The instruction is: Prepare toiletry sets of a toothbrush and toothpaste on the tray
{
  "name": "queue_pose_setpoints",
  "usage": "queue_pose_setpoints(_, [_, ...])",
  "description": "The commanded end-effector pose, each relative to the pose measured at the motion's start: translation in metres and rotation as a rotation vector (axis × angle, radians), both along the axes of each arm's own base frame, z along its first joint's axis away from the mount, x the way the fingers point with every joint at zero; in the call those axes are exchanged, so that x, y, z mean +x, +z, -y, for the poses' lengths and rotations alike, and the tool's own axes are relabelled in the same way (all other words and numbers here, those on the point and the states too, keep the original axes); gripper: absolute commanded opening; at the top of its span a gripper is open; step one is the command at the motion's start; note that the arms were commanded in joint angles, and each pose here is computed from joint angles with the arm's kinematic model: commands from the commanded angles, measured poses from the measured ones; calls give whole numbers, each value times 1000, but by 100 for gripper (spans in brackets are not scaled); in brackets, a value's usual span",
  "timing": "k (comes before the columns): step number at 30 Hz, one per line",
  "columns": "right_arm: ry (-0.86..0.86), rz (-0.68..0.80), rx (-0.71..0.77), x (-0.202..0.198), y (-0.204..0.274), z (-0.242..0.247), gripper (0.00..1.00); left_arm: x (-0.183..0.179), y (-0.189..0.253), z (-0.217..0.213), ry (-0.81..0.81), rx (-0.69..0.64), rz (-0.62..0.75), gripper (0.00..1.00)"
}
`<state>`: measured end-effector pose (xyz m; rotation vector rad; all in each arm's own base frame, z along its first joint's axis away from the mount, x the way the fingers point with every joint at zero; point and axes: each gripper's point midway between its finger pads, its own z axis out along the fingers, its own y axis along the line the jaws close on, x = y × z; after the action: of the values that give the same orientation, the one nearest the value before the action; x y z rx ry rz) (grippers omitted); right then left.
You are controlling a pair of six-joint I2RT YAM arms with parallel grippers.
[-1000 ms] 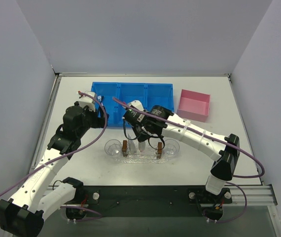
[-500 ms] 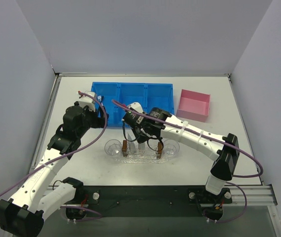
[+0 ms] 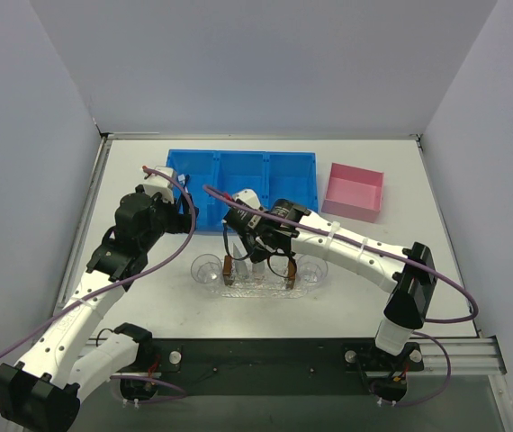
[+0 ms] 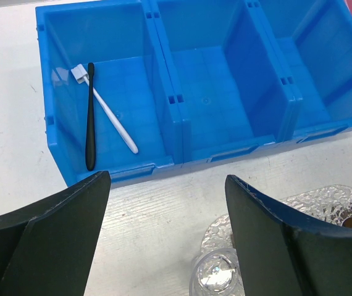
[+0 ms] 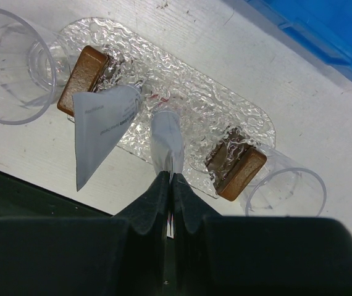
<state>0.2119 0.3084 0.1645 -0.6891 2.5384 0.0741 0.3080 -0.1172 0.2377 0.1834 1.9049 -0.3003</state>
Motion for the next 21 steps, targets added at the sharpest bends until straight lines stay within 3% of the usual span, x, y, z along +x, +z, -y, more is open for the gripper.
queue_pose_setpoints(1, [-16, 10, -43, 2, -7, 5, 0, 3, 20, 0, 1, 1, 50, 86])
queue_pose_setpoints(4, [-17, 10, -44, 2, -8, 5, 0, 3, 20, 0, 1, -1, 51, 86])
queue_pose_setpoints(21, [-23, 44, -20, 5, 5, 5, 32, 3, 23, 0, 5, -4, 56, 86])
